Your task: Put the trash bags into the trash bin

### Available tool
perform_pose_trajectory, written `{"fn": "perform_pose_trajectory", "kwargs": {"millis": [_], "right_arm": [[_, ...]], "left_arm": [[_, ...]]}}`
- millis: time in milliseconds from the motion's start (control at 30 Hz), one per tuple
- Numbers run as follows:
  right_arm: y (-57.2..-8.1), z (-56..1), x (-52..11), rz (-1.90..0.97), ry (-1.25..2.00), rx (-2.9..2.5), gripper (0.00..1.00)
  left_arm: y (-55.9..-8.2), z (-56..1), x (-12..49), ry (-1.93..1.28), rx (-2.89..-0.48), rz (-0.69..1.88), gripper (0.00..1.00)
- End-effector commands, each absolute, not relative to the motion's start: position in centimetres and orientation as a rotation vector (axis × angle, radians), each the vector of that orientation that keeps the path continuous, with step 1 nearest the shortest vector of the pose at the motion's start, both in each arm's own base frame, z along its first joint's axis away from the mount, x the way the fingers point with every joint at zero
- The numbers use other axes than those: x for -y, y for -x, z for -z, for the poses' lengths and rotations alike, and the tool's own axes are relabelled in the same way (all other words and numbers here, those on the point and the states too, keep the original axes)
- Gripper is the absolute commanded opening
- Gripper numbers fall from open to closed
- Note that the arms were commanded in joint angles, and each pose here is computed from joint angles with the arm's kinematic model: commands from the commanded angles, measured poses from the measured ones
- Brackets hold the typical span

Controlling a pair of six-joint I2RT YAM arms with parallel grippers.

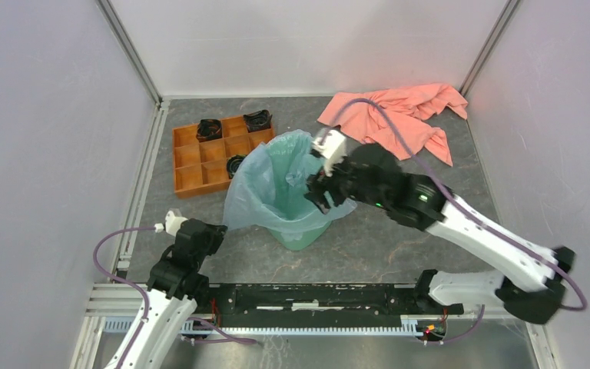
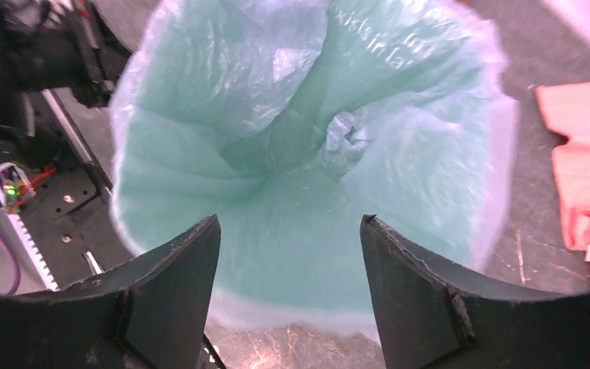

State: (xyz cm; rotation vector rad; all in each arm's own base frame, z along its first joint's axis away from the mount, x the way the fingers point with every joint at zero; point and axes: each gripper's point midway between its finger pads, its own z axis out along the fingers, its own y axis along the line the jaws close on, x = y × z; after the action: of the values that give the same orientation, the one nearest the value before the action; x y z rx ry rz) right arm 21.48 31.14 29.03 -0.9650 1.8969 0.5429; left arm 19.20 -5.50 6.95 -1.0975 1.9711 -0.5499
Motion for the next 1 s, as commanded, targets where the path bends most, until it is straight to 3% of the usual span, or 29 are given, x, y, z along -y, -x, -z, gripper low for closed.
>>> {"fn": "perform_pose_trajectory", "kwargs": {"millis": [0,333,400,633,800,967], "right_arm": [[-19.4,-34.2,-27.9,-0.626,0.865,-1.696,0.75],[-18.9,-25.4,-21.8,-0.482,0.748,-1.688,0.91],[-19.0,-24.1,-22.0,-0.484,0.751,-1.664,0.94],[-18.7,-22.1,-24.9,-0.615,0.783,-1.540,0.98],[-18.2,-20.9,-26.3,-0.664,0.835,-1.522,0.85],[-17.9,-18.4,-26.4,-0.666,0.871,-1.534,0.57]], "left_arm": [[-19.6,-7.9,4.5,1.104,-1.931,0.496,0.15],[-20.1,-9.3,4.2,1.099,-1.913,0.479,0.18],[-20.2,-10.6,4.4,1.086,-1.892,0.503,0.23],[-19.4,-13.9,3.9,1.107,-1.827,0.547,0.53],[-18.4,-17.0,3.4,1.105,-1.749,0.603,0.68],[-16.6,-20.4,1.0,1.061,-1.664,0.523,0.82]]}}
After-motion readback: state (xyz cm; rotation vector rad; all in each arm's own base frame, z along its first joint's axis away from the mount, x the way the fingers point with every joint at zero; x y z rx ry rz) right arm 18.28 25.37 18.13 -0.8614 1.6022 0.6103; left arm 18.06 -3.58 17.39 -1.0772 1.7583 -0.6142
